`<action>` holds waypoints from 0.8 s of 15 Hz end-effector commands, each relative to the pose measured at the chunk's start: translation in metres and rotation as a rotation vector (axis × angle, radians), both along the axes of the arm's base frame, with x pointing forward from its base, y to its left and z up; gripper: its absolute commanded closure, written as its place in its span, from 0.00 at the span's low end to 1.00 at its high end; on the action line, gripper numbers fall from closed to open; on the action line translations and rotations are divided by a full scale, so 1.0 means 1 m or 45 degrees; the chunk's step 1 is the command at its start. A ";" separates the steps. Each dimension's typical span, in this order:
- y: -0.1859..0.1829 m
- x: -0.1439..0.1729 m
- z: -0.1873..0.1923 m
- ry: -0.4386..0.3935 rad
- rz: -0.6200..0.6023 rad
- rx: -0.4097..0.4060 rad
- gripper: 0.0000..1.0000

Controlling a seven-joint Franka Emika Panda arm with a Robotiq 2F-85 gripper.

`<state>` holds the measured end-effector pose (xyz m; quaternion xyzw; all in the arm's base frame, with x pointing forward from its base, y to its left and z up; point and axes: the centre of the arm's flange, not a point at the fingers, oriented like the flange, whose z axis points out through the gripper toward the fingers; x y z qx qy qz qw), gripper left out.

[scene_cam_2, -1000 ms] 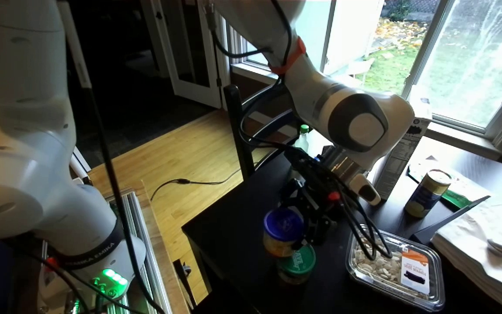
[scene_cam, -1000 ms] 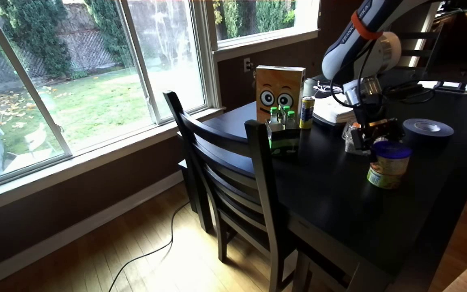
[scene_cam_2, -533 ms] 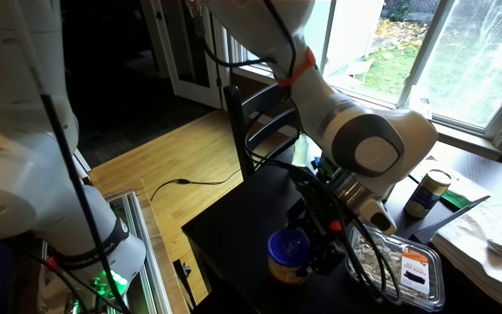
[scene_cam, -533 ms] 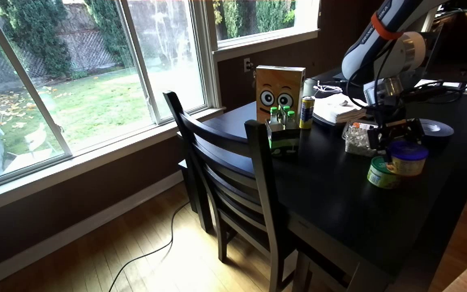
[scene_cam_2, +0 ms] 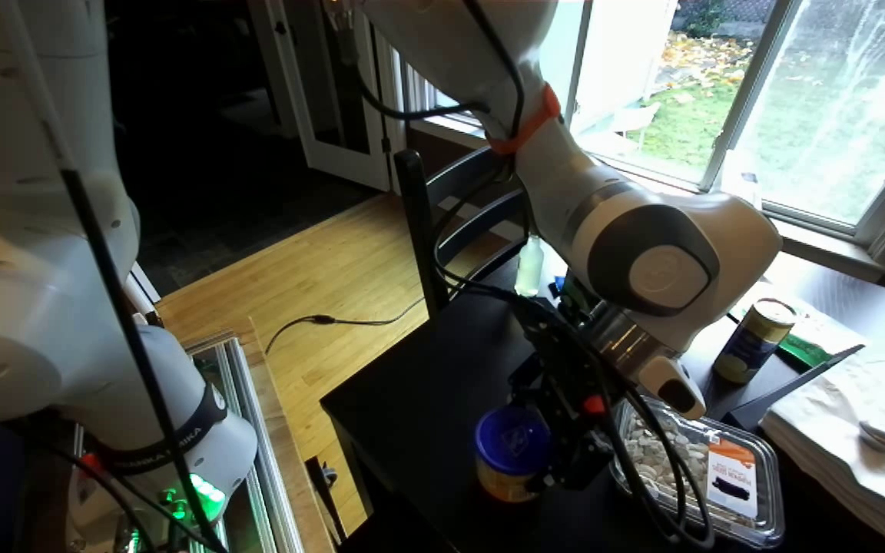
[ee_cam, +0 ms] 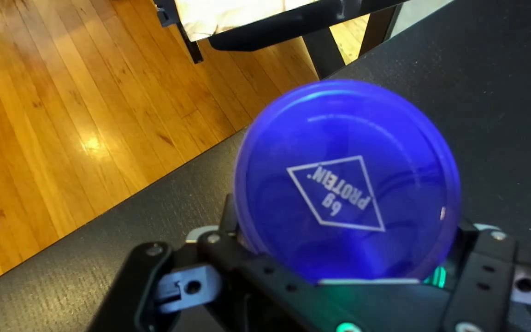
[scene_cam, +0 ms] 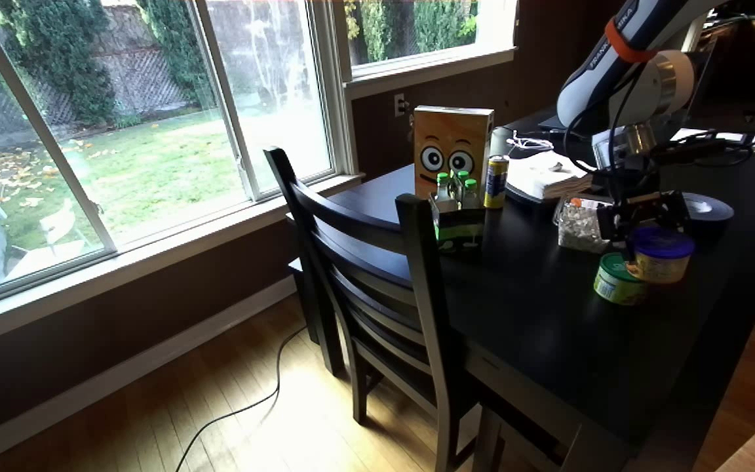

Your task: Put the can with the blue lid on the other and move the bottle case to the left

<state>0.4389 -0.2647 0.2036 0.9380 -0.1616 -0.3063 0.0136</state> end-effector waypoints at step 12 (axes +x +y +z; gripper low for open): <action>-0.014 0.011 0.016 -0.161 -0.036 0.174 0.32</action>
